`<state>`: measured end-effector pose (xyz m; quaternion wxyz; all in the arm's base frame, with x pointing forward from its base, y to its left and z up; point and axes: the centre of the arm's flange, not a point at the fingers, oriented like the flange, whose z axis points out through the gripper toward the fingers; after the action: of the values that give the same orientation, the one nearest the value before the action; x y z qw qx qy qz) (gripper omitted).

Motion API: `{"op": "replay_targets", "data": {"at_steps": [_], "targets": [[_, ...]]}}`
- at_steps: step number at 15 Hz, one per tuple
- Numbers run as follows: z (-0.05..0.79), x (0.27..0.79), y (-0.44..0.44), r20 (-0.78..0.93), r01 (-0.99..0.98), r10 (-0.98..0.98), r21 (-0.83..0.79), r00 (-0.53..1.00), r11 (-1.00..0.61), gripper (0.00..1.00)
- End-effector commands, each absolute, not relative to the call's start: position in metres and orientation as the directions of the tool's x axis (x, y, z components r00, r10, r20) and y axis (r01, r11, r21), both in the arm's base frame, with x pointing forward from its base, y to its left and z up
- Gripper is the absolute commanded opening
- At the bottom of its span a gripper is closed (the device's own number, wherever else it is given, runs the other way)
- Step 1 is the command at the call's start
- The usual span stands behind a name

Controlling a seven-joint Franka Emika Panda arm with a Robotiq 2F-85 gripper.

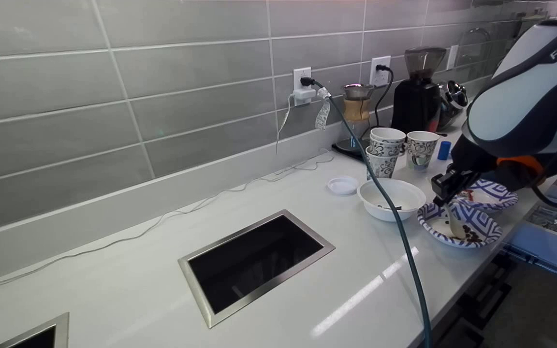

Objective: Use the spoon to put some of the cereal into the white bowl

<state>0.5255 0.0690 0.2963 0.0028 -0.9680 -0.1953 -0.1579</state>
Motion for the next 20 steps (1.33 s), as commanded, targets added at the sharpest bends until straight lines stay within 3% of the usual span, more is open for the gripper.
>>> {"op": "replay_targets", "data": {"at_steps": [1, 20], "targets": [[0.300, 0.517, 0.073, 0.265, 0.370, 0.368, 0.044, 0.891, -0.928, 0.03], [0.302, 0.537, 0.070, 0.031, 0.364, 0.364, -0.024, 0.931, -0.931, 0.03]]}}
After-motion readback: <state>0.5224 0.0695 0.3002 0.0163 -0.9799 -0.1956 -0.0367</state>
